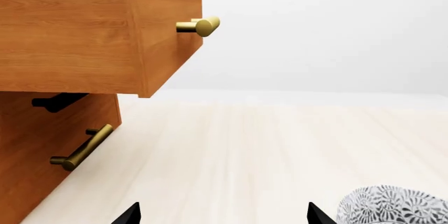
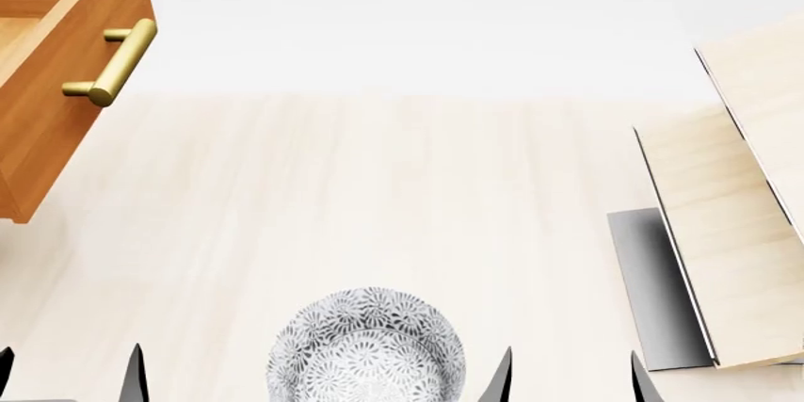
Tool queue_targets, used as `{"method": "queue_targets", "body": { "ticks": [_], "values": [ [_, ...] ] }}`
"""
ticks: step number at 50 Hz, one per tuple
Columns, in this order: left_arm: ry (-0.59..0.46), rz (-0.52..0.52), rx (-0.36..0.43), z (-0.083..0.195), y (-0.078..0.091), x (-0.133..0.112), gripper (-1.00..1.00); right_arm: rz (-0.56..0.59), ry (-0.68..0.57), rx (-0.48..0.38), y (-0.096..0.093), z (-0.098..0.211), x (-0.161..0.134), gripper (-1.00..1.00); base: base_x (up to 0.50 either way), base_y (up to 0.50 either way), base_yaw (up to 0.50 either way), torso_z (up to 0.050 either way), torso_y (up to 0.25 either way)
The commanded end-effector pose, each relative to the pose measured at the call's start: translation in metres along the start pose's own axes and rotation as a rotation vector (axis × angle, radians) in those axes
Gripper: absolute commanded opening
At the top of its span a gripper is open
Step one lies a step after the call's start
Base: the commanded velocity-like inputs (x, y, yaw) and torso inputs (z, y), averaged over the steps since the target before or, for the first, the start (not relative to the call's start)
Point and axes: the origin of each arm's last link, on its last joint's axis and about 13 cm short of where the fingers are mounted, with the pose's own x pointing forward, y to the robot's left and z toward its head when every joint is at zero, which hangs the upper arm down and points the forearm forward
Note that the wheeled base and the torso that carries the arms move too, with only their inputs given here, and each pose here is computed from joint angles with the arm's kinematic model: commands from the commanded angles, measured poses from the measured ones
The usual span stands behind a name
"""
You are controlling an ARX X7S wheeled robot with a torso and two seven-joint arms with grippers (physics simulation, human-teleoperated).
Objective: Close the top drawer of the cabinet.
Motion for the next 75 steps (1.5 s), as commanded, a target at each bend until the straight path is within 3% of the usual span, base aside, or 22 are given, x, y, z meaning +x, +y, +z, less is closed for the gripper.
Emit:
{"method": "queue_targets", "body": {
  "ticks": [1,12,67,75],
  "values": [
    [0.003,-0.002,0.002,-0.0012,-0.0003,0.0005,1.0,0.0,0.001,-0.001,0.0004,-0.0014,0.0007,1.0,0.5,-0.02,0.0,0.0,0.0],
    [0.004,-0.002,0.0,-0.0016,-0.0004,0.0006,1.0,-0.002,0.003,-0.002,0.0002,-0.0015,0.0,1.0,0.42,-0.01,0.0,0.0,0.001],
    [0.011,-0.008,0.002,-0.0025,-0.0003,0.0024,1.0,-0.002,-0.012,-0.009,0.0012,-0.0019,0.0008,1.0,0.05,0.04,0.0,0.0,0.0],
    [0.013,-0.007,0.001,-0.0036,-0.0002,0.0024,1.0,0.0,-0.016,-0.013,0.0011,-0.003,0.0006,1.0,0.38,0.0,0.0,0.0,0.0]
  ]
}}
